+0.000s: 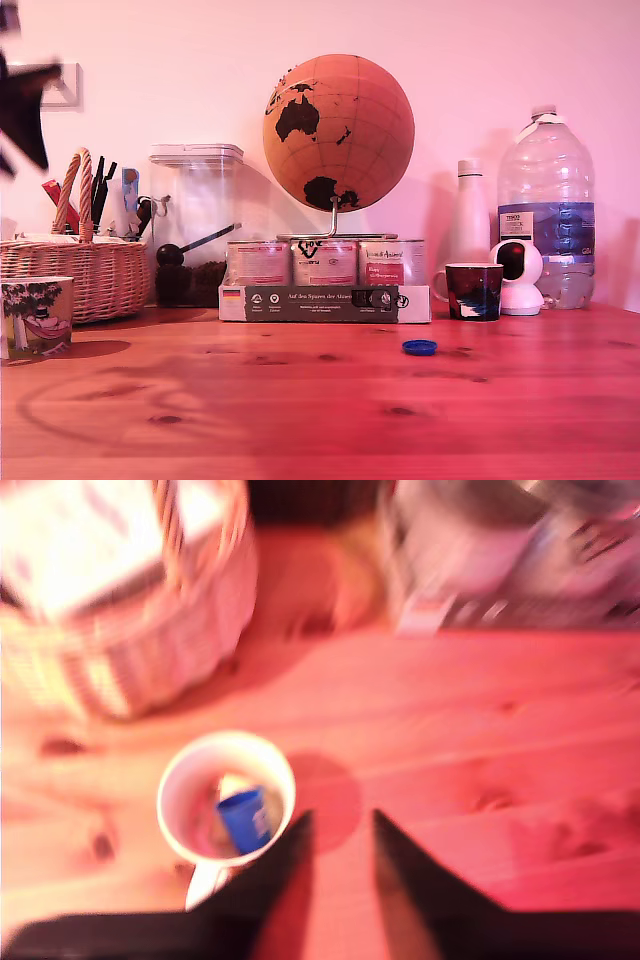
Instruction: Pick up the coffee capsules on the table and drop them inside the coffee cup
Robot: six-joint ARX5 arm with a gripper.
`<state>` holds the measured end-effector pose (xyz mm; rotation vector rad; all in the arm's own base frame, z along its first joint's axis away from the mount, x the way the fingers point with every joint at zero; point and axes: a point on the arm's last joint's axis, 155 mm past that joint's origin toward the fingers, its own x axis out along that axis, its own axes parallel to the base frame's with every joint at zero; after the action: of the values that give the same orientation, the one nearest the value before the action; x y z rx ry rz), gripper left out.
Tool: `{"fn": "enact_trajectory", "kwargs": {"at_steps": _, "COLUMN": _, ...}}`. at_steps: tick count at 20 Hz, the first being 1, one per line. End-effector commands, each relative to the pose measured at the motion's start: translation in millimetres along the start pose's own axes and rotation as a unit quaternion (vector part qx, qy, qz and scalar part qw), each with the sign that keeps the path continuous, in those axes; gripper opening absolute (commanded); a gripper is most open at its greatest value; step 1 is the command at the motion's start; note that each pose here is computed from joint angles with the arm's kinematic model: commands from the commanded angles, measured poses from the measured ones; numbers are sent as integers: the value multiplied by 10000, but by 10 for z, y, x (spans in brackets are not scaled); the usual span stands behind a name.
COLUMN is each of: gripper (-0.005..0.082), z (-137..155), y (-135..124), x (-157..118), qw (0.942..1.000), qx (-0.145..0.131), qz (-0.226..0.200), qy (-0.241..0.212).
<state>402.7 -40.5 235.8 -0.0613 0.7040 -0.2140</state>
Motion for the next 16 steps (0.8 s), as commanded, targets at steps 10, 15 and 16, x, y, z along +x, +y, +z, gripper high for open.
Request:
{"fn": "enact_trajectory", "kwargs": {"at_steps": 10, "gripper": -24, "z": -189, "y": -147, "x": -415, "qw": 9950, "qx": 285, "qz": -49, "qy": -956}}
{"fn": "enact_trajectory", "kwargs": {"at_steps": 15, "gripper": -24, "z": -385, "y": -198, "x": -564, "qw": 9856, "qx": 428, "qz": -64, "qy": -1637}}
{"fn": "enact_trajectory", "kwargs": {"at_steps": 16, "gripper": -24, "z": -428, "y": -199, "x": -574, "qw": 9841, "qx": 447, "qz": -61, "qy": -1720}}
